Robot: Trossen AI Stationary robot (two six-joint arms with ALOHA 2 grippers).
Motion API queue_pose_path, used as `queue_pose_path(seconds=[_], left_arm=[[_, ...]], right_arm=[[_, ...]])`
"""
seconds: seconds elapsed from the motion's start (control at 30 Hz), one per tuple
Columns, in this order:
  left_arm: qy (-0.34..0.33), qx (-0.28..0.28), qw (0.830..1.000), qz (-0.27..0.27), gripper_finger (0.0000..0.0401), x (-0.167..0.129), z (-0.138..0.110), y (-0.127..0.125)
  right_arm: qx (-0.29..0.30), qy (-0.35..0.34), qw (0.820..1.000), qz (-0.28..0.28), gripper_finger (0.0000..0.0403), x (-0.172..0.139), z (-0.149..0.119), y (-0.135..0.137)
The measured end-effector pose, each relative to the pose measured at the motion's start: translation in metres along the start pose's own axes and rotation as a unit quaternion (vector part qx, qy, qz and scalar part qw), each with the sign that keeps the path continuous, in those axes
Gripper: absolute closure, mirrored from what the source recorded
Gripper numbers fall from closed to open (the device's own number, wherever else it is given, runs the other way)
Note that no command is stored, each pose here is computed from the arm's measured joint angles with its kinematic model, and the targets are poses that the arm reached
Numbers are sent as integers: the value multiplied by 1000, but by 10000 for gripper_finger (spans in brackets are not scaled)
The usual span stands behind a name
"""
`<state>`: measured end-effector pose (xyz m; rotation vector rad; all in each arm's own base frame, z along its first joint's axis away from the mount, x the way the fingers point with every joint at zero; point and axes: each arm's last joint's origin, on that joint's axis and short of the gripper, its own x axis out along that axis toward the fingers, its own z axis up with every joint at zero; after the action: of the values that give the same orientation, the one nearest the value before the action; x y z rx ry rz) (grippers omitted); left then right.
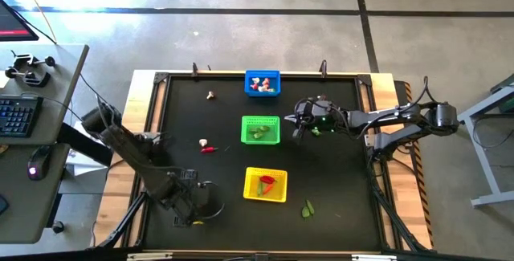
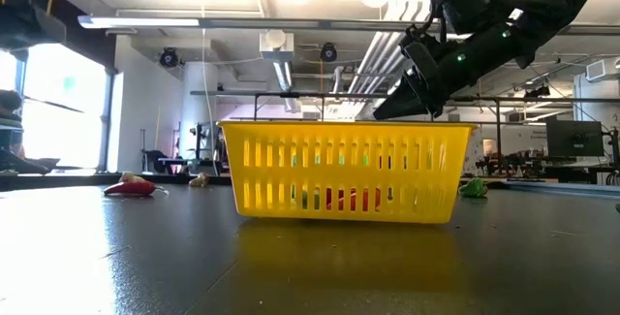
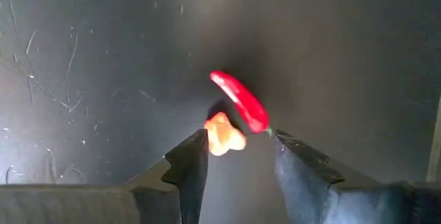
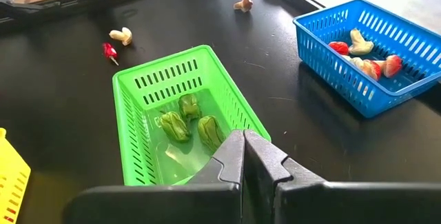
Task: Sort produce into baskets
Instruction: Put the red mushroom into the blue bin
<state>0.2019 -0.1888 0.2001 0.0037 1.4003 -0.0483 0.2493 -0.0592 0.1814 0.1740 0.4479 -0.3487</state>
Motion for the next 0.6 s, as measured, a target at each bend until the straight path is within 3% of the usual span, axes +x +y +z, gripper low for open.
queue_pose_path(seconds=[0.2, 0.6], left_arm=[[39, 9, 999, 29, 238, 26, -7, 5], [39, 18, 999, 20, 237, 41, -15, 10]], right_arm=[[-1, 7, 1000, 11, 403, 0, -1, 1], [-10, 9, 1000, 12, 403, 0, -1, 1]])
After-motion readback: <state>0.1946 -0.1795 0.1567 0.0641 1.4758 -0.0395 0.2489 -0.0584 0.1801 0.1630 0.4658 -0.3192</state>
